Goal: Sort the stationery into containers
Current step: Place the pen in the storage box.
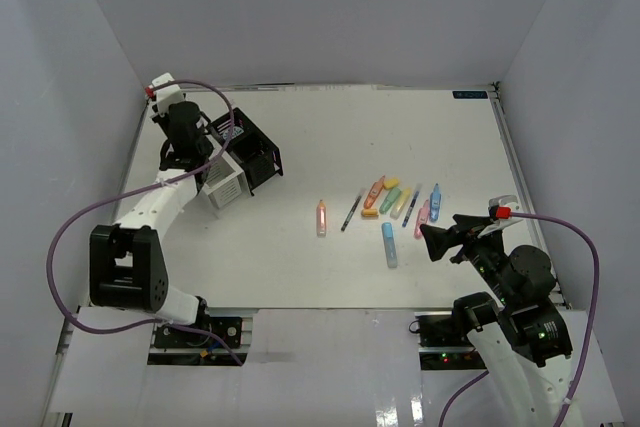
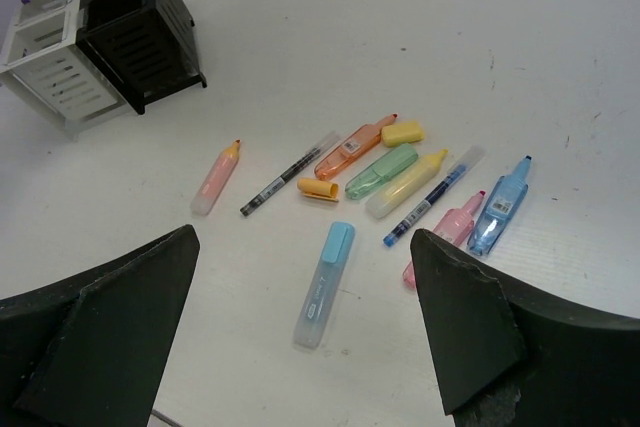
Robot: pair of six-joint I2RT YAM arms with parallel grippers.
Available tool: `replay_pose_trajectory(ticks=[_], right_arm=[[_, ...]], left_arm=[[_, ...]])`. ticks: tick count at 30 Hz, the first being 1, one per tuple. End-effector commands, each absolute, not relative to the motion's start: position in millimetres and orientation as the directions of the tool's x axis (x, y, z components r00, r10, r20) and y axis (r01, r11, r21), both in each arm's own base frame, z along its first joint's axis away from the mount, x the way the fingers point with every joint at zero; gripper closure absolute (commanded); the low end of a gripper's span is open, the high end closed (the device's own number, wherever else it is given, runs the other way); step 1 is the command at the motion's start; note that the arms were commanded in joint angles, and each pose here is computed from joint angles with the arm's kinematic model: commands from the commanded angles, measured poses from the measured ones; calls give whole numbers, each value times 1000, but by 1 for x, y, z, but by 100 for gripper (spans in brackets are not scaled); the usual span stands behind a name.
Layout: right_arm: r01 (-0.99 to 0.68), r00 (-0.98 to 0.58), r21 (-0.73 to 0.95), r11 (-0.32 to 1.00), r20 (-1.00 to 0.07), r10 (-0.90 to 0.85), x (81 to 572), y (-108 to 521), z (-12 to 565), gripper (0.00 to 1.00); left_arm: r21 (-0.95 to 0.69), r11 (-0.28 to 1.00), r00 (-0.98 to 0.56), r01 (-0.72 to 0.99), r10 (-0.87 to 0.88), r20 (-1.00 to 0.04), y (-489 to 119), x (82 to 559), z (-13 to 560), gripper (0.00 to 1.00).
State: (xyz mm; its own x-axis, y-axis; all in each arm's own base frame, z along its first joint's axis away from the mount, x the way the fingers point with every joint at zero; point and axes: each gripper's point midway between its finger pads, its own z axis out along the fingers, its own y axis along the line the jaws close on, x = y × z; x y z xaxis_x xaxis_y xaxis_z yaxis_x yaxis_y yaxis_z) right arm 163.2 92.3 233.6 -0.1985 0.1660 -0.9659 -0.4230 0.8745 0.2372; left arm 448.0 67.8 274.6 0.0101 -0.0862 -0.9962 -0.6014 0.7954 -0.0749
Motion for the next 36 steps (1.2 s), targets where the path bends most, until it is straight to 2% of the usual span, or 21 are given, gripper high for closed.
replay_pose_trajectory(ticks=[1,8,14,19,20,25,26,29,34,35,36], right_arm=[[-453,-157,220,864,-974,165,164,96,245,7],[-452,-154,219,865,-974,167,164,96,245,7],[-457,-164,221,862,-973,163,166,98,244,10],[-375,-210,289,881,-952,222,175,91,248,10],[-376,-200,296,878,-951,235,174,91,260,10],[-383,-299,343,858,-925,236,189,106,276,10],[-381,-307,351,855,-921,241,192,108,284,10],[-331,-438,372,867,-874,208,211,116,267,7],[-160,-645,325,932,-749,151,245,112,200,1],[-149,-650,335,930,-742,163,251,115,195,12],[-127,-687,333,934,-709,159,254,116,176,17]], left_arm=[[-115,800,43,-589,-112,-993,67,448,271,87],[-120,817,13,-563,-137,-991,61,444,253,74],[-145,821,19,-553,-161,-987,59,437,255,50],[-176,833,34,-525,-186,-982,55,430,271,34],[-184,840,41,-510,-190,-981,52,428,278,23],[-237,873,13,-425,-255,-967,36,413,316,4],[-251,889,3,-383,-271,-963,27,412,331,2],[-247,919,-125,-308,-296,-947,9,397,329,2],[-293,943,-238,-158,-324,-916,-23,371,322,2],[-302,945,-256,-129,-326,-910,-28,366,319,2],[-314,947,-303,-71,-320,-898,-41,360,307,2]])
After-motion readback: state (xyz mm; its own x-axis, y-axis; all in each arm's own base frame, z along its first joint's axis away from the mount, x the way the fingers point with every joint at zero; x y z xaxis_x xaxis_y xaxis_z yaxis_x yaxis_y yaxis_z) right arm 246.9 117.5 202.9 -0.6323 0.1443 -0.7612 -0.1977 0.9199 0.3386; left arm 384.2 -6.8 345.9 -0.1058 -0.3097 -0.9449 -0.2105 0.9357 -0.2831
